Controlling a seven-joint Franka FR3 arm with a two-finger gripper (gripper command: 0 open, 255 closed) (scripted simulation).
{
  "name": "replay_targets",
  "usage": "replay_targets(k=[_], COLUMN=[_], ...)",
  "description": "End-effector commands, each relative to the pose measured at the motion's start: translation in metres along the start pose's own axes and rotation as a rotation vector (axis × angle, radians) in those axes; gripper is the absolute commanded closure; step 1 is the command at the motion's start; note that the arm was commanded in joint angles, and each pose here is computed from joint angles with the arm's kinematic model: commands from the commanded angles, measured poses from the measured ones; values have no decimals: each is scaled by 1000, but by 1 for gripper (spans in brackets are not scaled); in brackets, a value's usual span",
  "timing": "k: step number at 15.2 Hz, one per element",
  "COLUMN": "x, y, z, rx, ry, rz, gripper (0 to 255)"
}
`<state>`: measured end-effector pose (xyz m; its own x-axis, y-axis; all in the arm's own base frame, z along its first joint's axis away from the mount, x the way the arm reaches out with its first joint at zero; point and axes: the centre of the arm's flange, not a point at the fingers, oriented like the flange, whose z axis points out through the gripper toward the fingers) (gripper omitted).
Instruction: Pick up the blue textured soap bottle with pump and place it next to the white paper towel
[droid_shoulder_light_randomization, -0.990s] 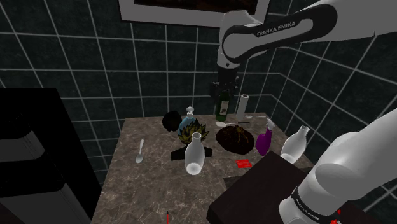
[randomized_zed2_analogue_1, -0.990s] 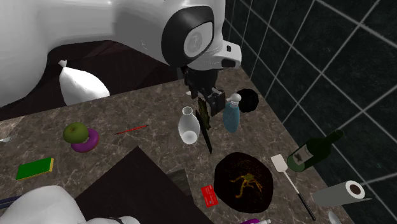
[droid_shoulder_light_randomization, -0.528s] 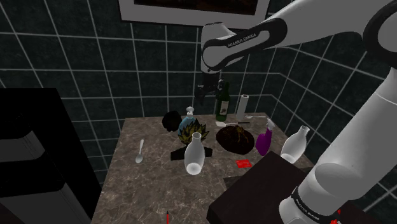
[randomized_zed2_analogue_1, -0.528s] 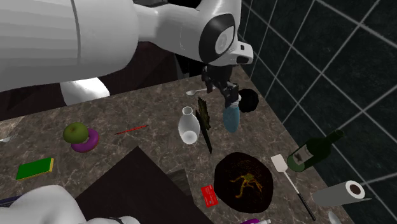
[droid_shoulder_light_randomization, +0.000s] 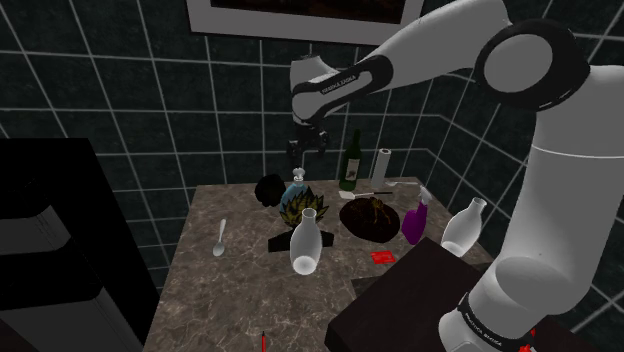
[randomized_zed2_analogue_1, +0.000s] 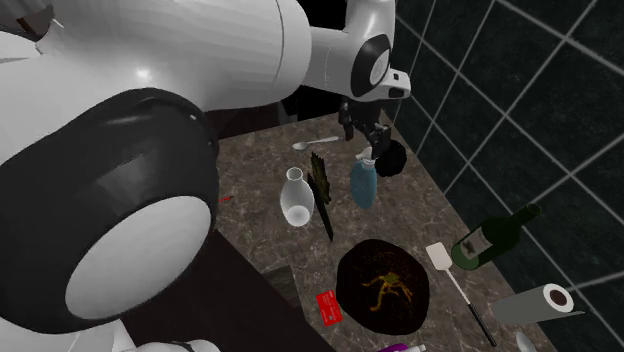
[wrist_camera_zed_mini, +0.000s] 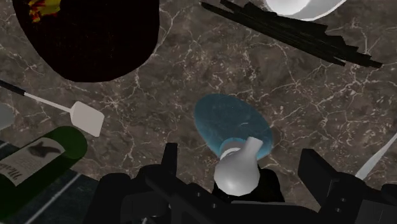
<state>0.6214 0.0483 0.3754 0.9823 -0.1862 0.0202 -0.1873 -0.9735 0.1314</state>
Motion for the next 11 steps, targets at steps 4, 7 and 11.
replay_targets(k=[4, 7, 11], x=[56, 66, 66], y=[-17, -20, -19], z=[32, 48, 70], rx=[-20, -23, -23], ry=[8, 9, 9], rz=[10, 12, 12], gripper=[0, 0, 0])
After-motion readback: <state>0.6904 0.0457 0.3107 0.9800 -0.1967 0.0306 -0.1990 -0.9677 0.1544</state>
